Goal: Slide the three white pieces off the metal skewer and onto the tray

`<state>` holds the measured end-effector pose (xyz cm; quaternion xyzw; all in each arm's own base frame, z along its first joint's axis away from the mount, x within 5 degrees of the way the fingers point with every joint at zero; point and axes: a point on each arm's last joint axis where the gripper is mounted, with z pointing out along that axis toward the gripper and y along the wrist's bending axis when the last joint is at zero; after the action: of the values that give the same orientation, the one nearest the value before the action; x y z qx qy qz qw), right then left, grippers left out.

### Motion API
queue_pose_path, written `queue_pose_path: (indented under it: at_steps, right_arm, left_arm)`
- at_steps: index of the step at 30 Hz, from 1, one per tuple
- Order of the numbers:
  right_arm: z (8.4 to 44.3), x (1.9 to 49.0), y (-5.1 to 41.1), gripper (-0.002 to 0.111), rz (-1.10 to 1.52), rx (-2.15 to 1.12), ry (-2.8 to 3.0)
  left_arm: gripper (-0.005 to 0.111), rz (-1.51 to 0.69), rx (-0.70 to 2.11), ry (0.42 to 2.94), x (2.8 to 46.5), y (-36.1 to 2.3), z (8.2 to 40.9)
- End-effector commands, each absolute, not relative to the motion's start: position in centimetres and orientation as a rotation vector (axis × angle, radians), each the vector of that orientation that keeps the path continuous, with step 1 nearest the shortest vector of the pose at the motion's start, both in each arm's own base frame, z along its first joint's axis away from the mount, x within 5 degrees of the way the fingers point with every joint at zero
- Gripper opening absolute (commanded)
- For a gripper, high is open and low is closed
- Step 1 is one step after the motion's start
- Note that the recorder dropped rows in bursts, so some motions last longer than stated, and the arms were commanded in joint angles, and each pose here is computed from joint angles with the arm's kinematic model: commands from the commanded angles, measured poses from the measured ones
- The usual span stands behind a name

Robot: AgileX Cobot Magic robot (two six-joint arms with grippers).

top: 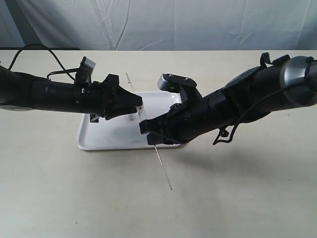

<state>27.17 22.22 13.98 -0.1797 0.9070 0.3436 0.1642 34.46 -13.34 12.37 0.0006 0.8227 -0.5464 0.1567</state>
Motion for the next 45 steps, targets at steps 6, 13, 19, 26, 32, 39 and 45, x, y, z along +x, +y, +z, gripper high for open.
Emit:
queue_pose_path:
  at_steps: [6,13,19,26,32,39,45]
  right_arm:
    - [14.1,27.1,22.4,-0.001,1.007,-0.534,2.583]
    - [14.1,26.9,22.5,-0.001,1.035,-0.547,2.585]
    - [14.1,26.9,22.5,-0.001,1.039,-0.552,2.585]
    - [14.2,26.6,22.6,-0.001,1.070,-0.576,2.588]
    - [14.1,26.2,22.5,-0.001,1.071,-0.620,2.625]
    - [13.7,25.5,22.1,-0.001,1.048,-0.690,2.706]
    - [13.3,24.7,21.6,-0.001,1.005,-0.734,2.814]
  left_arm:
    - [0.029,-1.589,-0.002,2.338,34.5,-13.5,12.4]
    - [0.027,-1.586,0.006,2.336,34.5,-13.5,12.4]
    - [0.024,-1.559,-0.004,2.346,34.6,-13.4,12.3]
    - [0.023,-1.539,-0.012,2.354,34.6,-13.3,12.2]
    - [0.023,-1.513,-0.025,2.366,34.7,-13.2,12.0]
    - [0.023,-1.461,-0.041,2.372,35.3,-13.1,12.0]
    - [0.023,-1.418,-0.049,2.372,35.8,-12.9,12.1]
